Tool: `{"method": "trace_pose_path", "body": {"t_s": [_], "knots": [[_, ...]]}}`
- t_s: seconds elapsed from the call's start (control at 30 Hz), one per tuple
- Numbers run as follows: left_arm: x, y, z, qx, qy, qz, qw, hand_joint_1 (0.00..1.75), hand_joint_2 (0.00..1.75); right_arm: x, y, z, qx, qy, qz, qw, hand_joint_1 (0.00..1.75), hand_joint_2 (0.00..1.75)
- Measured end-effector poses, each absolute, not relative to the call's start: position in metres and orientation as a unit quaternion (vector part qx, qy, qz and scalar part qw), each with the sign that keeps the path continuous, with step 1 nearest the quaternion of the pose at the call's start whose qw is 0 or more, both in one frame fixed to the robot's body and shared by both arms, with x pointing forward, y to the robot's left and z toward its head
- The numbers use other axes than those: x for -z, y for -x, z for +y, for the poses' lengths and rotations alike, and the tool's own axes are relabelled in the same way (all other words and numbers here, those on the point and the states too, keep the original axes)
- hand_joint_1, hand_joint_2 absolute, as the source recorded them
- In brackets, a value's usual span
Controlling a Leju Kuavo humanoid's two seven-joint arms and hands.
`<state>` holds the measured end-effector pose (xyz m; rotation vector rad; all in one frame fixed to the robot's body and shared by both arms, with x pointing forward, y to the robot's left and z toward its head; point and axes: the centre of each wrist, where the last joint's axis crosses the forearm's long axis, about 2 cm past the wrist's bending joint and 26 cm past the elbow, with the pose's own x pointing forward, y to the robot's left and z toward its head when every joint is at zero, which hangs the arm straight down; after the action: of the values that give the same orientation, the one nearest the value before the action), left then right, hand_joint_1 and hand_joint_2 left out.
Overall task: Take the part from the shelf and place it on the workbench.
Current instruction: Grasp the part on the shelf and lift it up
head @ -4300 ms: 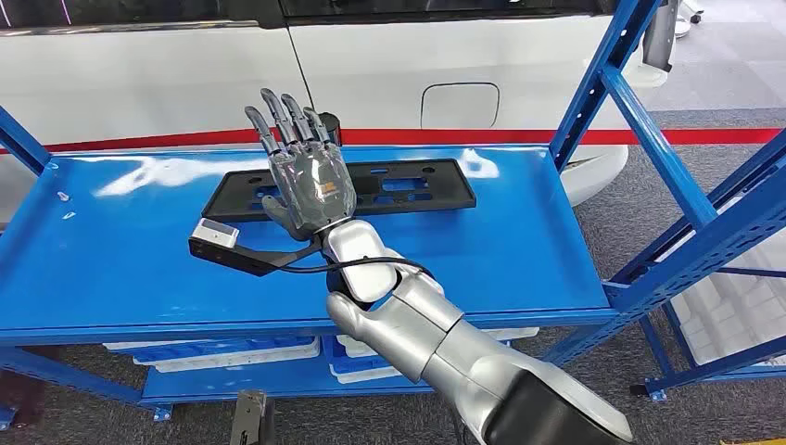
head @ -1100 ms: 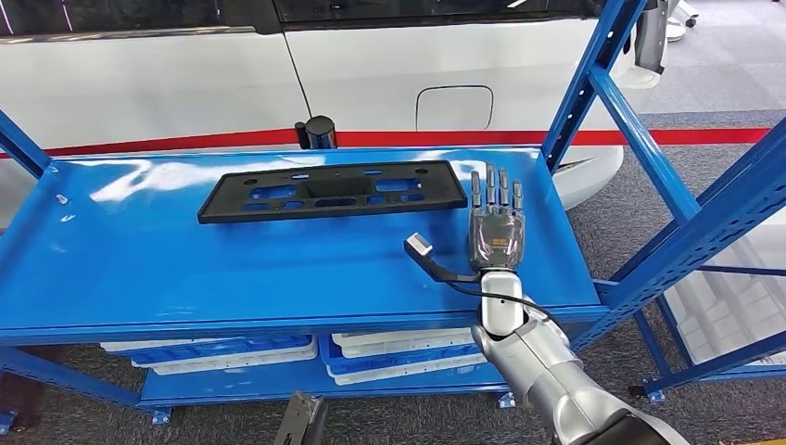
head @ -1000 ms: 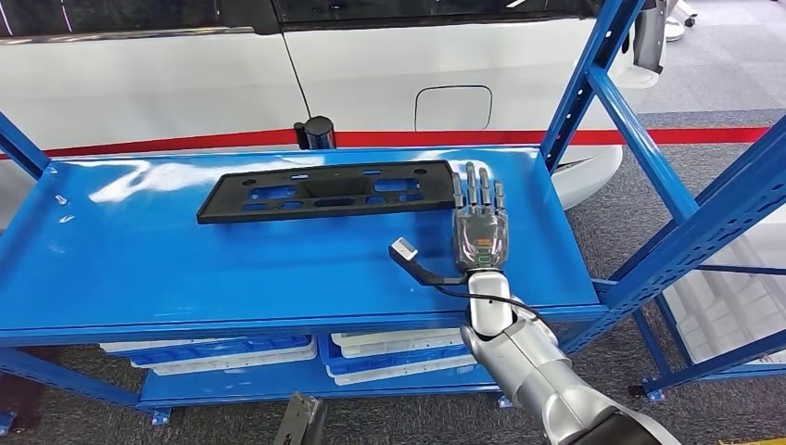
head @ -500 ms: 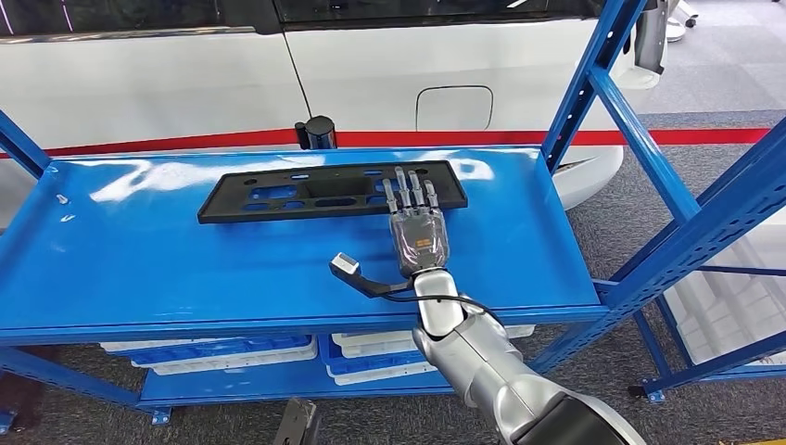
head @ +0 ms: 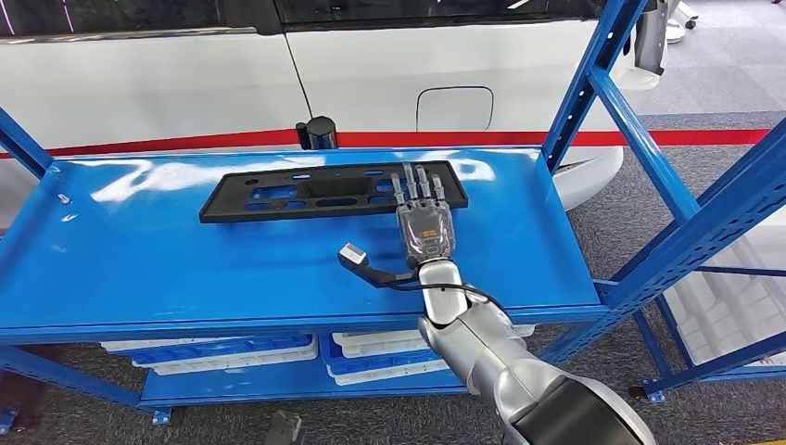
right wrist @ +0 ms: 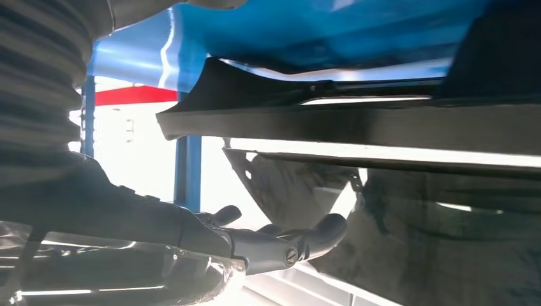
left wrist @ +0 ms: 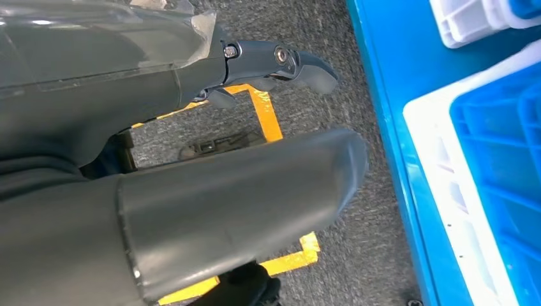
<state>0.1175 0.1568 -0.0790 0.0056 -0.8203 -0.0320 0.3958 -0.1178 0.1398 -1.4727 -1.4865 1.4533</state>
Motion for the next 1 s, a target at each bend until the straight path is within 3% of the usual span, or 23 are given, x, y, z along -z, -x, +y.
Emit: {"method": "trace_pose_path", "body": {"t_s": [0.57, 0.6, 0.73, 0.83, 1.0], "knots": [[0.084, -0.123, 0.182, 0.028, -0.020, -0.376, 0.926, 0.00, 0.00, -0.156, -0.406, -0.110, -0.577, 0.558, -0.532, 0.269, 0.00, 1.75], [0.084, -0.123, 0.182, 0.029, -0.022, -0.375, 0.926, 0.00, 0.00, -0.156, -0.405, -0.106, -0.580, 0.554, -0.535, 0.267, 0.06, 1.75], [0.085, -0.122, 0.185, 0.030, -0.031, -0.374, 0.926, 0.00, 0.00, -0.159, -0.399, -0.088, -0.594, 0.532, -0.547, 0.255, 1.43, 1.75], [0.085, -0.119, 0.185, 0.031, -0.048, -0.373, 0.926, 0.00, 0.00, -0.162, -0.393, -0.073, -0.604, 0.514, -0.559, 0.240, 1.68, 1.75], [0.087, -0.109, 0.181, 0.030, -0.071, -0.375, 0.924, 0.00, 0.00, -0.164, -0.389, -0.064, -0.618, 0.504, -0.561, 0.223, 1.72, 1.75]]}}
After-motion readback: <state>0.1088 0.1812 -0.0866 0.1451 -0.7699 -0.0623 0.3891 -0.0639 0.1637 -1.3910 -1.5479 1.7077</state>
